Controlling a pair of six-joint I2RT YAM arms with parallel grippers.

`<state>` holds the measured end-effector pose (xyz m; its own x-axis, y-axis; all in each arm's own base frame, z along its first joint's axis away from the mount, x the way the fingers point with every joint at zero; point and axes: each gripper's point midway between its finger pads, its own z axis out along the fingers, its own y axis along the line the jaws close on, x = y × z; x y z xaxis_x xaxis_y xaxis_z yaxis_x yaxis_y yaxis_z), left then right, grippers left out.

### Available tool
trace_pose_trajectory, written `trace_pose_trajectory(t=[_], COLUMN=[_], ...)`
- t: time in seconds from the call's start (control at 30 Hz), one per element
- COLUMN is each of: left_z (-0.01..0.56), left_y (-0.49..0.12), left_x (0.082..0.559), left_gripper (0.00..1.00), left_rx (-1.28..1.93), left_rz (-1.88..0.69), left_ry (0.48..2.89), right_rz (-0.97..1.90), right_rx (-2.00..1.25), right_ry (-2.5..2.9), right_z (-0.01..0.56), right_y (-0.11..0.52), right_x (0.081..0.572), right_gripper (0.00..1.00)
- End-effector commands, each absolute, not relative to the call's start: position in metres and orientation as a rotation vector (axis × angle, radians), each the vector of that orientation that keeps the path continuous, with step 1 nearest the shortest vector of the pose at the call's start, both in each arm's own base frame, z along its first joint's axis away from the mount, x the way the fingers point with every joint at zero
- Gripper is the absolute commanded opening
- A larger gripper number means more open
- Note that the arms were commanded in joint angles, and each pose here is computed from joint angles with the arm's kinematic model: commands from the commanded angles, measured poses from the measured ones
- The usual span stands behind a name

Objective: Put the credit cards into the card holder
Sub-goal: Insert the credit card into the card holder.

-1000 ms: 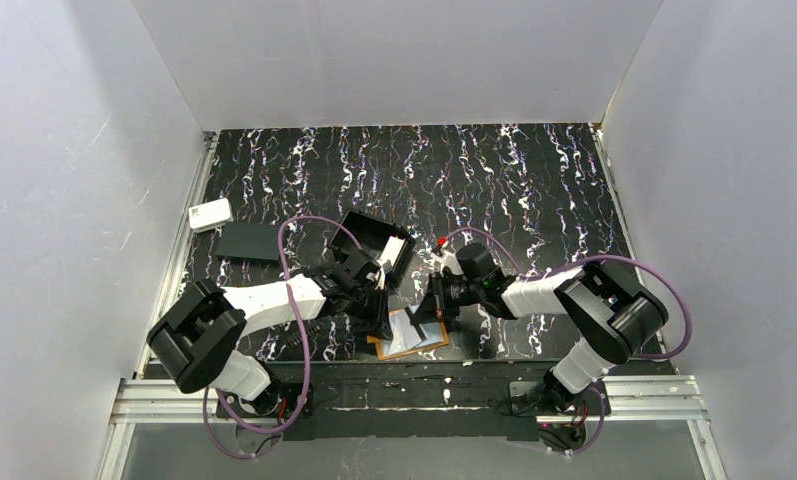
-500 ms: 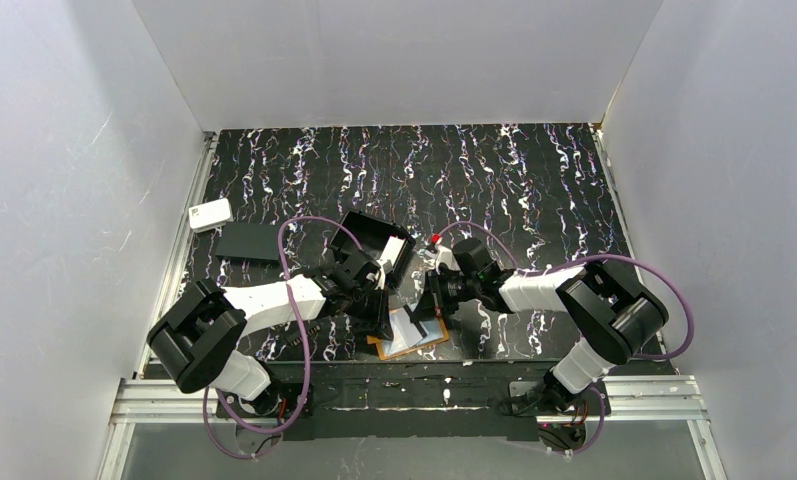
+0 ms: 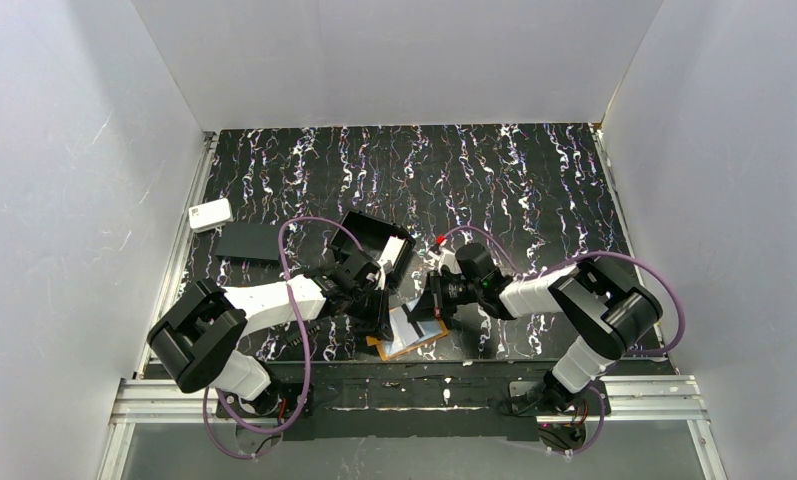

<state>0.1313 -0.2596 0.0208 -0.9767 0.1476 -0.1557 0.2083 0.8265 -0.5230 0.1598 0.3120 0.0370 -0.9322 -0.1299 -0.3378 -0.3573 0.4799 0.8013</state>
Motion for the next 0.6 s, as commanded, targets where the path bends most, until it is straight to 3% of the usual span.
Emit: trace_pose_trajectory(t=[0.0, 0.17, 0.3, 0.43, 0.57], left_z=[-0.002, 0.010, 0.041, 0.061, 0.052], left_y=[-0.234, -0.239, -0.248, -0.239, -0.224], left_x=[0.114, 0.123, 0.135, 0.137, 0.128], left_gripper=[0.08, 0.09, 0.22, 0.31, 0.25], left_rx=[0.287, 0.308, 0.318, 0.286, 0.248], left_rz=[-0.696, -0.710, -0.750, -0.743, -0.712], left_ry=[2.998, 2.955, 2.890, 2.861, 2.903], right_rz=[1.424, 1.469, 1.387, 1.224, 1.134], right_rx=[-0.377, -0.320, -0.327, -0.398, -0.440], right_ry=[2.510, 2.553, 2.608, 2.658, 2.713], right_z=[0.024, 0.022, 0.012, 0.010, 0.010], right_y=[0.316, 0.315, 0.310, 0.301, 0.293], right_x=[0.157, 0.150, 0.152, 0.160, 0.160], right_gripper=[0.01, 0.01, 0.02, 0.18, 0.26])
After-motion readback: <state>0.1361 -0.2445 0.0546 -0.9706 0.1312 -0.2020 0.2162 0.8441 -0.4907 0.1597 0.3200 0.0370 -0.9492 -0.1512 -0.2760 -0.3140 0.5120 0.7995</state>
